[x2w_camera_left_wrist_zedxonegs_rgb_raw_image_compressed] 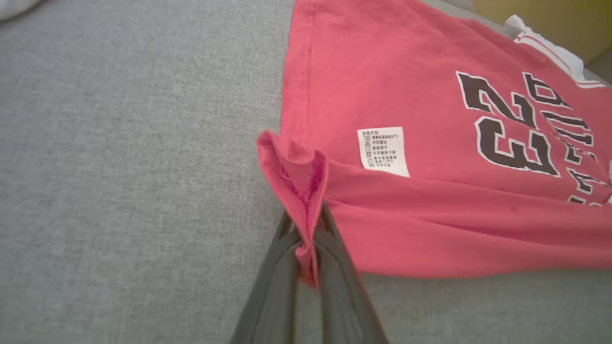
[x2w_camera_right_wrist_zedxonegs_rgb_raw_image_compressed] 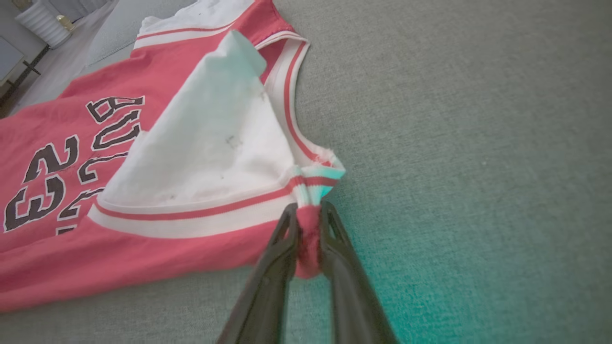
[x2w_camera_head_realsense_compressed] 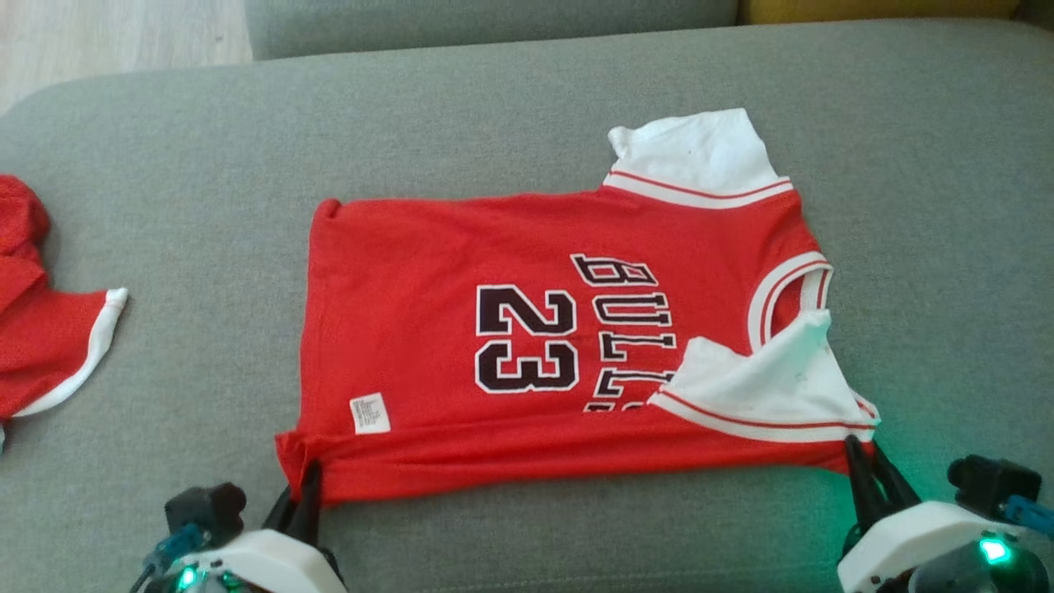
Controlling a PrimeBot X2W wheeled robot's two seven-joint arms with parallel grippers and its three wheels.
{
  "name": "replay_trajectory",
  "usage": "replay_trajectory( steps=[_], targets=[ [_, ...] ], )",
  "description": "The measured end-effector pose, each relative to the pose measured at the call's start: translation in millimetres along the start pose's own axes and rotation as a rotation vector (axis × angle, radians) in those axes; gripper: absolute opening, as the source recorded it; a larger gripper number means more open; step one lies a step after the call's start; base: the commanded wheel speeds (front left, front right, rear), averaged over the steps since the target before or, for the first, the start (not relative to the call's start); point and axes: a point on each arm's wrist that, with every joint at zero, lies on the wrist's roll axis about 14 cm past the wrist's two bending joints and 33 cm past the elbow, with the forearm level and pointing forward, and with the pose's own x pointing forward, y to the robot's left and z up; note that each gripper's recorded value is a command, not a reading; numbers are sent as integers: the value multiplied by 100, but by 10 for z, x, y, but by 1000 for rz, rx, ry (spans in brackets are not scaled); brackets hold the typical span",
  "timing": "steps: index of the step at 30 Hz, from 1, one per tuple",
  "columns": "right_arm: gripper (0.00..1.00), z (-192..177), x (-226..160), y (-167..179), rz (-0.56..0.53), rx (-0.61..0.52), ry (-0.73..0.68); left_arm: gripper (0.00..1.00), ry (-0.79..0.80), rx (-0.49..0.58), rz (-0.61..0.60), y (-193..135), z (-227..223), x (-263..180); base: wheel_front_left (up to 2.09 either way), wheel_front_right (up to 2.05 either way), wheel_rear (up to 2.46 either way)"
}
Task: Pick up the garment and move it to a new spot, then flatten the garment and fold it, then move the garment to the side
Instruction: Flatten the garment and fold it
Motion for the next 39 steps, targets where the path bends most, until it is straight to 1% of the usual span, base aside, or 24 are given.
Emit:
replay_trajectory(
  steps=[1,3,5,9,16,19,21,27,37,39],
  targets=[
    [100,0,-16,-1,1,4,-2,100,8,1,3,2,-17,-11,0,0,0],
    [100,30,-33,-3,0,6,-16,100,13,3,14,19,-32,-31,0,0,0],
    [100,158,-42,16,6,3,-72,100,-5,4,22,28,0,-49,0,0,0],
    [100,495,-74,106,29,-41,-211,100,-144,38,17,-17,301,-50,0,0,0],
    [100,1167,-161,467,109,-165,-441,100,-380,114,0,-131,887,-92,0,0,0],
    [100,1321,-230,623,146,-198,-496,100,-448,145,-17,-211,1094,-107,0,0,0],
    [100,1338,-254,689,162,-209,-496,100,-464,168,-30,-259,1139,-117,0,0,0],
    [100,1320,-273,811,194,-224,-478,100,-456,180,-37,-300,1126,-112,0,0,0],
    [100,1291,-242,812,195,-224,-464,100,-438,177,-36,-310,1091,-91,0,0,0],
    [100,1276,-219,801,192,-220,-457,100,-405,181,-55,-342,1009,-56,0,0,0]
  ],
)
